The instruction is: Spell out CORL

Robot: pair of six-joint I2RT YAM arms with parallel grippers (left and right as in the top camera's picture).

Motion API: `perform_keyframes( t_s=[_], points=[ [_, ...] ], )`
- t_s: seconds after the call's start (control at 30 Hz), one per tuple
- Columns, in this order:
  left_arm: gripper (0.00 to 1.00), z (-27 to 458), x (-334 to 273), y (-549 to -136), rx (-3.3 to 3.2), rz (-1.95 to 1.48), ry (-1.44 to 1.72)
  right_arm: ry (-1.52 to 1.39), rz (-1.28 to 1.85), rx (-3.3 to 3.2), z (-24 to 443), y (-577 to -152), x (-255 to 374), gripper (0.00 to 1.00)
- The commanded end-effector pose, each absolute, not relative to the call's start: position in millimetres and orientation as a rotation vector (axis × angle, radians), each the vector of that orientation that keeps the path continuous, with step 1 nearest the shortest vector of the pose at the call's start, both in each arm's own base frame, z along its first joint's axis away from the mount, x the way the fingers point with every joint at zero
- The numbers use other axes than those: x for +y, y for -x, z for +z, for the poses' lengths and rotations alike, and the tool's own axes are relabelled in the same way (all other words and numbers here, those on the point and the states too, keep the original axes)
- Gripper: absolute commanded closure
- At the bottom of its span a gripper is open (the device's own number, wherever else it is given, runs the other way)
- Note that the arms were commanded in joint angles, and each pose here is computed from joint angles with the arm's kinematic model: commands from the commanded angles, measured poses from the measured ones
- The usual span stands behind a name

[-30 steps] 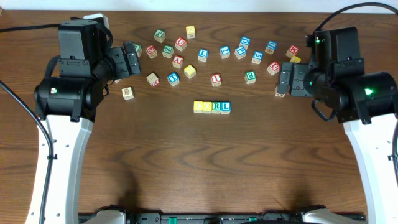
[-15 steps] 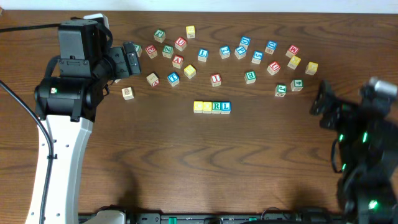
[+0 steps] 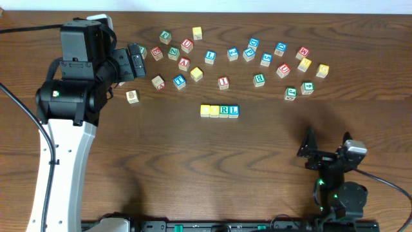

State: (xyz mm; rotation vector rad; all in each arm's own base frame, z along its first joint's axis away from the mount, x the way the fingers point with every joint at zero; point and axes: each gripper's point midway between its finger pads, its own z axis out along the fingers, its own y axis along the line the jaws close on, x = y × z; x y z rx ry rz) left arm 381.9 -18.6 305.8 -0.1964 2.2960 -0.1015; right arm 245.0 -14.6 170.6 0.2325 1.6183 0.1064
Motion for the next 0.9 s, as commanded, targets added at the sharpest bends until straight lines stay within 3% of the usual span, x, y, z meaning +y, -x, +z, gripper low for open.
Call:
perform_keyframes(
  t_s=[0.0, 0.87],
  points=[
    [0.02, 308.9, -15.1, -382.9, 2.289, -0.081, 0.195, -0.22, 0.112, 1.633, 155.9, -245.9, -13.5, 0.01],
    [0.02, 308.9, -15.1, -382.9, 2.289, -0.081, 0.195, -0.178, 0.081, 1.637, 156.5, -245.9, -12.4, 0.01]
  ],
)
